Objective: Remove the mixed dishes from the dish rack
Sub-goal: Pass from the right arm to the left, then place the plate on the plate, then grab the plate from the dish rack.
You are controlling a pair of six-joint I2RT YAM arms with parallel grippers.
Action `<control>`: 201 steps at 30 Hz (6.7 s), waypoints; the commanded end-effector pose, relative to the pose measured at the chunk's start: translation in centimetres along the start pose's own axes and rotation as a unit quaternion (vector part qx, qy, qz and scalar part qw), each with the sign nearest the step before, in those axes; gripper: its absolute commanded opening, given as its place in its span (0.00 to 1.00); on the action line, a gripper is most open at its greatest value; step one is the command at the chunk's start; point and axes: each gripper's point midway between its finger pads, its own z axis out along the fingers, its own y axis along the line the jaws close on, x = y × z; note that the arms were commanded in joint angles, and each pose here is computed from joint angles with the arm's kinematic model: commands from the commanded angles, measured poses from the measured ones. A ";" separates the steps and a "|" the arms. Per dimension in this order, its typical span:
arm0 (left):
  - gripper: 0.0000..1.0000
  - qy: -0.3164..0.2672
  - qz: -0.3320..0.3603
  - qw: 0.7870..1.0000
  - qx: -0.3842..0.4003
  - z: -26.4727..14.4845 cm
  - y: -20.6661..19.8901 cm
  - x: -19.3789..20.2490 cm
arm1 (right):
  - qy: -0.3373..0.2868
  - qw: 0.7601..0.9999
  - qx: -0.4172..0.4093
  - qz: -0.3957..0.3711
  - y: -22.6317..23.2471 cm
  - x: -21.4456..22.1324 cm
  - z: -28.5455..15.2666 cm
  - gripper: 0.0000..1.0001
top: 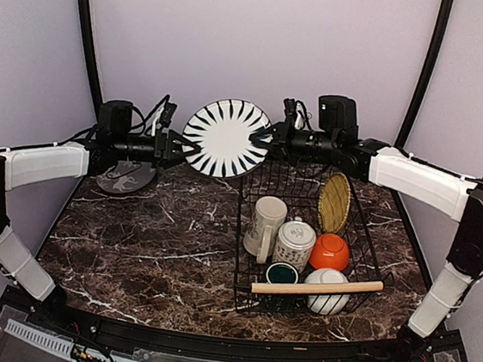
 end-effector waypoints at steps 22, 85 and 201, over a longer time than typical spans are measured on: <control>0.01 -0.030 -0.032 0.997 0.056 -0.9 -0.6 -1.8 | -0.033 0.997 -0.064 -0.033 0.7 -0.5 1.5 0.58; 0.78 -0.138 -0.309 0.836 -0.432 -25.7 32.6 0.3 | -0.122 0.962 0.198 -0.145 -4.3 -1.6 -12.2 0.99; 0.99 -0.053 0.138 0.959 -0.240 -6.9 4.0 -4.1 | -0.018 0.821 0.548 -0.160 -16.2 -3.6 -17.4 0.00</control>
